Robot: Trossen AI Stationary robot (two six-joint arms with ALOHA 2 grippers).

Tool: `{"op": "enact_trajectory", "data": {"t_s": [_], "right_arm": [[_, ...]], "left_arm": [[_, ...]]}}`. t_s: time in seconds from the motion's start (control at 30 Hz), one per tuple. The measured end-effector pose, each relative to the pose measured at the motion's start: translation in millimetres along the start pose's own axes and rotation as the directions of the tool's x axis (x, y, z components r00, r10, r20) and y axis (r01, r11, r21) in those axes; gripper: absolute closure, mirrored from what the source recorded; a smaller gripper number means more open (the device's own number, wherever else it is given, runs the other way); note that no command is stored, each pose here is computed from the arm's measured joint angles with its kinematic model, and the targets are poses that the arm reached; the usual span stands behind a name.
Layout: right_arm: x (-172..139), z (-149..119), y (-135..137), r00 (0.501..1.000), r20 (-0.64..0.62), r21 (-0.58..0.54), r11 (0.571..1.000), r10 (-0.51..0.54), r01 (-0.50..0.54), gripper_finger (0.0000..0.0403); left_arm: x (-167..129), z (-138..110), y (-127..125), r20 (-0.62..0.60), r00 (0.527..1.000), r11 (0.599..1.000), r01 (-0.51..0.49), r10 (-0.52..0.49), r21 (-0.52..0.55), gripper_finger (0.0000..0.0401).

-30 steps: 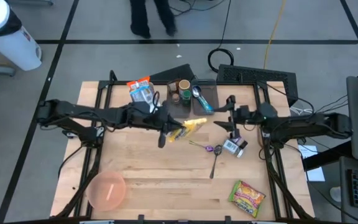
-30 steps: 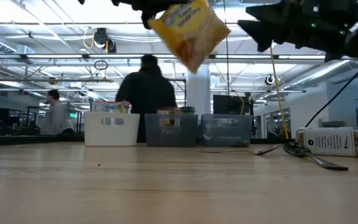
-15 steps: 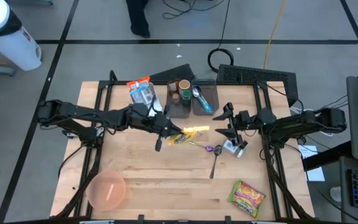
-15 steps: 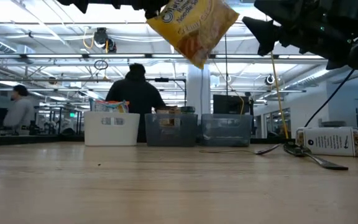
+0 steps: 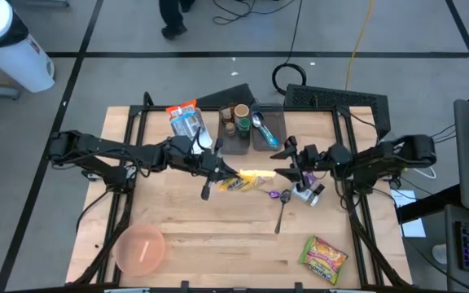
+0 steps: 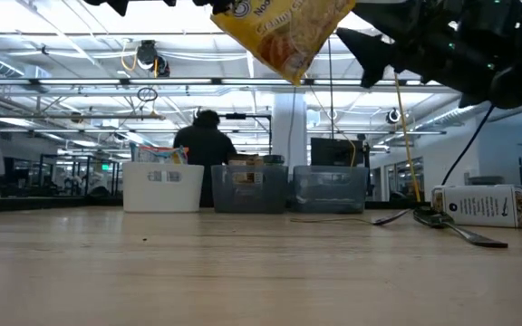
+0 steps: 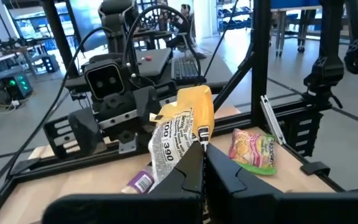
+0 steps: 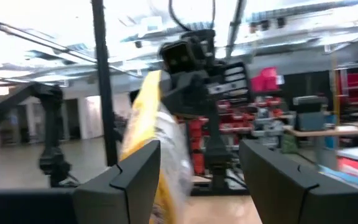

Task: Pick & Place Food Item
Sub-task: Put the yellow noodle pack into the white bin

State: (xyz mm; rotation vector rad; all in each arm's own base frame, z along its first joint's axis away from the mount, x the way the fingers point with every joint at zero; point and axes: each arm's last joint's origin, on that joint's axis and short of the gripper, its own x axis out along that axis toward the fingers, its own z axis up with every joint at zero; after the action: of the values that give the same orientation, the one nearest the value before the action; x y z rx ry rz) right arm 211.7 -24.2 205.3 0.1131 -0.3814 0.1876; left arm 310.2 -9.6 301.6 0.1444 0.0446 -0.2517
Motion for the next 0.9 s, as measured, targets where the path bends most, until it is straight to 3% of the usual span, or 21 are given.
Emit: {"op": "enact_trajectory", "data": {"t_s": [0.23,0.67,0.9], "right_arm": [[15,0,-2,0.996,0.002,0.011,0.996,0.092,-0.092,0.0193],[15,5,0,0.995,0.018,0.043,0.994,0.102,-0.102,0.0193],[17,2,7,0.992,0.001,0.044,0.991,0.124,-0.124,0.0193]], "left_arm": [[0,-2,0,-0.02,1.0,1.0,-0.001,0.001,-0.001,0.0401],[0,-5,0,-0.048,0.999,1.0,0.003,-0.002,0.019,0.0401],[0,-4,1,-0.051,0.998,0.998,-0.046,0.049,0.041,0.0401]]}}
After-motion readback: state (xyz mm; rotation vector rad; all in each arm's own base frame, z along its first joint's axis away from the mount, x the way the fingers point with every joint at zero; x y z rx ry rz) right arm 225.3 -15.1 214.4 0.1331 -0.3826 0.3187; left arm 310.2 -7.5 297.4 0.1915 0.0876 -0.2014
